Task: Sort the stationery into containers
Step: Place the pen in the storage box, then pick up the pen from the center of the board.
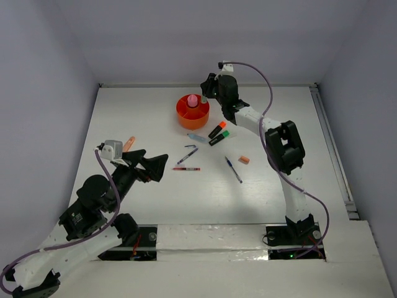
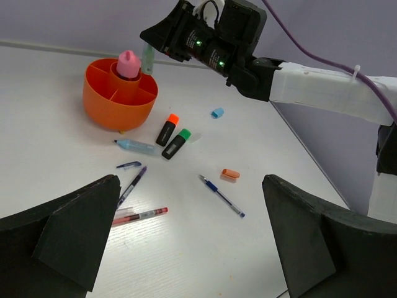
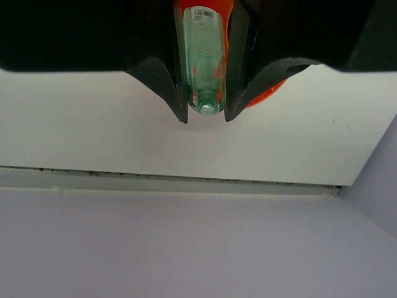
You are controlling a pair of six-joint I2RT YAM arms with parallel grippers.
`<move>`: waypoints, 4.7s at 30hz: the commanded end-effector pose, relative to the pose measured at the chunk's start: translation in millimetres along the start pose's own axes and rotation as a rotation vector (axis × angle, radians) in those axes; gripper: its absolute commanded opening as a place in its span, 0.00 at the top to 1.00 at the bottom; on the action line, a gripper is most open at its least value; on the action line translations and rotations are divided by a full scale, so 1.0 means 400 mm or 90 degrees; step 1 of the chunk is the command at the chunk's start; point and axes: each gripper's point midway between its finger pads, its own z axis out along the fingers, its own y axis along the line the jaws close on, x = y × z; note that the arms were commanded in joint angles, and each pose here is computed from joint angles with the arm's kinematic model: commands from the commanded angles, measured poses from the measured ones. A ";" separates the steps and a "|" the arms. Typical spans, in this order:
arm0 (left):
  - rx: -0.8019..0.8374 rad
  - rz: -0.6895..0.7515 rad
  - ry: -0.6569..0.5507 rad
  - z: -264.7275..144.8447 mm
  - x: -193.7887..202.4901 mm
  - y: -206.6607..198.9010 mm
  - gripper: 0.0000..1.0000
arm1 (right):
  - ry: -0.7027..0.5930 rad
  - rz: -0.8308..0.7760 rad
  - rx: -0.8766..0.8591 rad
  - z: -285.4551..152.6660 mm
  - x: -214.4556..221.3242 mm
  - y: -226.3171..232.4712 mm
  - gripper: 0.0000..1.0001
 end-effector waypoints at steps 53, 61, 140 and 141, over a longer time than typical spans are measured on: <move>-0.522 -0.096 0.073 0.274 0.107 0.558 0.37 | 0.070 -0.086 -0.200 -0.528 -0.273 0.176 0.58; -0.583 0.062 0.341 0.349 0.168 0.644 0.33 | 0.074 -0.088 -0.249 -0.582 -0.303 0.216 0.28; -0.599 -0.149 0.588 0.182 0.498 0.873 0.68 | 0.200 -0.100 -0.370 -0.592 -0.157 0.418 0.39; -0.595 -0.151 0.586 0.184 0.499 0.871 0.68 | 0.204 -0.100 -0.377 -0.596 -0.150 0.429 0.39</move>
